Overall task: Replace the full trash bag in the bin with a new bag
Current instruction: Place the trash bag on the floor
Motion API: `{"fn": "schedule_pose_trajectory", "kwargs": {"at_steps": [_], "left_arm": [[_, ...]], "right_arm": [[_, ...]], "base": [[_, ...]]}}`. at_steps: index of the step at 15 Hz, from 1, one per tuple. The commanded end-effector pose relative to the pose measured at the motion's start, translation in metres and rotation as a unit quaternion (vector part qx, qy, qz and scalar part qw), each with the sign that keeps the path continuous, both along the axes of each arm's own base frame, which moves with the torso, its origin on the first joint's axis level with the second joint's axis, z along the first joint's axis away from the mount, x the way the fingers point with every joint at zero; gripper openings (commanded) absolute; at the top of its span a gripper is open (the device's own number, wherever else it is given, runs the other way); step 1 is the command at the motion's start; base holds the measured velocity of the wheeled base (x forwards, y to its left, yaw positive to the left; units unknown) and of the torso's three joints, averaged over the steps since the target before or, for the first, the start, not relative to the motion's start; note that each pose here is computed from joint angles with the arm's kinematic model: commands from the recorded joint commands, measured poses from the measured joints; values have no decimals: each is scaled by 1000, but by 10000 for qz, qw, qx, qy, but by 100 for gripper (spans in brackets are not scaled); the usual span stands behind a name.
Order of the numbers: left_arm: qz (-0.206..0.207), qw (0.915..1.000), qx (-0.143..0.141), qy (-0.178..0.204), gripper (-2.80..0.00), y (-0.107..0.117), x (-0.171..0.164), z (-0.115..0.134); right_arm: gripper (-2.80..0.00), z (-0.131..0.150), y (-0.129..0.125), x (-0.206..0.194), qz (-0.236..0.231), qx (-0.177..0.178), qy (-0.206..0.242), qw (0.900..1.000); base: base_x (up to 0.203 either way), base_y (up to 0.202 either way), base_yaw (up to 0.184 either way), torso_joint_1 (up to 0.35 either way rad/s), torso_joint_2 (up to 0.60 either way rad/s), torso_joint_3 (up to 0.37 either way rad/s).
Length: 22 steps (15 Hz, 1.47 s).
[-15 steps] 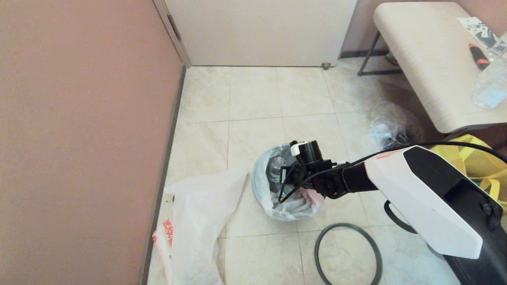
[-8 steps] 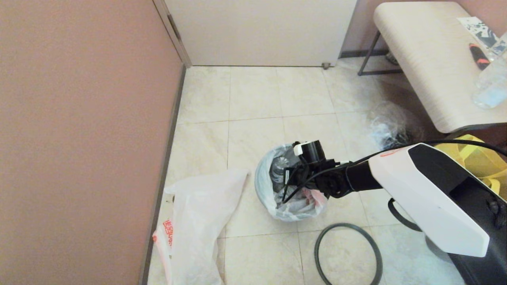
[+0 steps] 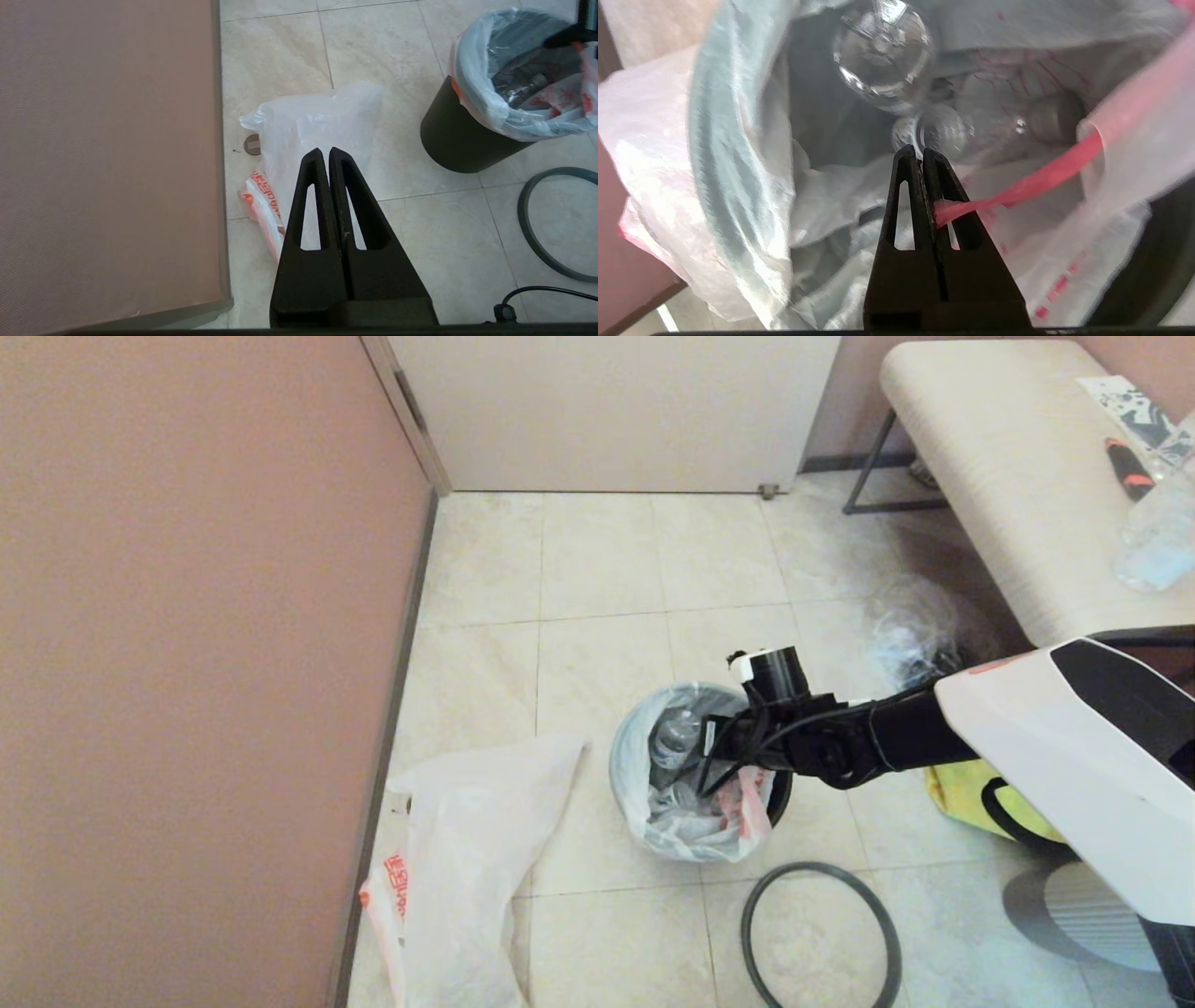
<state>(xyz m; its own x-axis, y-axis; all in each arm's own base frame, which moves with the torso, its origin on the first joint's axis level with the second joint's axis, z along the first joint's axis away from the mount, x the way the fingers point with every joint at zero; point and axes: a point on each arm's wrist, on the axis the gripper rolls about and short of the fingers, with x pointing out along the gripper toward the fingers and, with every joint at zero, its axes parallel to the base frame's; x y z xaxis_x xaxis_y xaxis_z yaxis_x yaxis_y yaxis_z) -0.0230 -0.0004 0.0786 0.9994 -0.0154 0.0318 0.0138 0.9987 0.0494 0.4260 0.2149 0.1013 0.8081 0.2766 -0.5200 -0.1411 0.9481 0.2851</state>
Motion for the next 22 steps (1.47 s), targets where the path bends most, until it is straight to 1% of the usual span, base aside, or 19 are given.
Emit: {"fn": "schedule_pose_trajectory", "kwargs": {"at_steps": [1, 5, 8, 10, 12, 14, 15, 16, 17, 18, 19, 20, 21, 22], "left_arm": [[0, 10000, 1, 67, -280, 0, 1, -3], [0, 10000, 1, 67, -280, 0, 1, -3], [0, 10000, 1, 67, -280, 0, 1, -3], [0, 10000, 1, 67, -280, 0, 1, -3], [-21, 9999, 79, 73, -280, 0, 1, -4], [-77, 9998, 153, 89, -280, 0, 1, -4], [-155, 9993, 318, 108, -280, -1, 1, -3], [-199, 9972, 713, 78, -280, -1, 1, -3], [-240, 9962, 843, 24, -280, -1, 0, -2], [-240, 9962, 839, 11, -280, -1, 0, 7], [-241, 9968, 756, 21, -280, -1, 1, 22], [-293, 9977, 603, 80, -280, -1, 5, 46], [-500, 9968, 534, 324, -280, -2, 17, 68], [-782, 9931, 536, 689, -280, -3, 34, 84]], "right_arm": [[-280, -1, -9, 1, -110, -16, 35, 9999], [-280, -7, -24, 6, -271, -19, 61, 9996], [-280, -5, -24, 6, -257, -14, 44, 9997], [-280, 2, -21, 3, -199, 18, -33, 9998], [-280, 2, -15, 1, -147, 14, -40, 9999], [-280, 1, -17, 1, -171, 3, -19, 9999], [-280, 1, -19, 2, -194, 0, -12, 9998], [-280, 1, -22, 3, -221, -2, -9, 9998], [-280, 1, -24, 3, -235, -14, 0, 9997], [-280, 1, -25, 4, -225, -54, -13, 9997], [-280, 0, -25, 4, -215, -72, -12, 9997], [-280, 2, -26, 3, -227, -67, -28, 9997], [-280, 7, -26, 1, -223, -40, -55, 9997], [-280, 9, -26, 1, -224, -29, -72, 9997]], "base": [[0, 0, 0, 0, 0, 0], [0, 0, 0, 0, 0, 0], [0, 0, 0, 0, 0, 0], [0, 0, 0, 0, 0, 0], [0, 0, 0, 0, 0, 0], [0, 0, 0, 0, 0, 0], [0, 0, 0, 0, 0, 0], [0, 0, 0, 0, 0, 0], [0, 0, 0, 0, 0, 0], [0, 0, 0, 0, 0, 0], [0, 0, 0, 0, 0, 0], [0, 0, 0, 0, 0, 0], [0, 0, 0, 0, 0, 0], [0, 0, 0, 0, 0, 0]]}}
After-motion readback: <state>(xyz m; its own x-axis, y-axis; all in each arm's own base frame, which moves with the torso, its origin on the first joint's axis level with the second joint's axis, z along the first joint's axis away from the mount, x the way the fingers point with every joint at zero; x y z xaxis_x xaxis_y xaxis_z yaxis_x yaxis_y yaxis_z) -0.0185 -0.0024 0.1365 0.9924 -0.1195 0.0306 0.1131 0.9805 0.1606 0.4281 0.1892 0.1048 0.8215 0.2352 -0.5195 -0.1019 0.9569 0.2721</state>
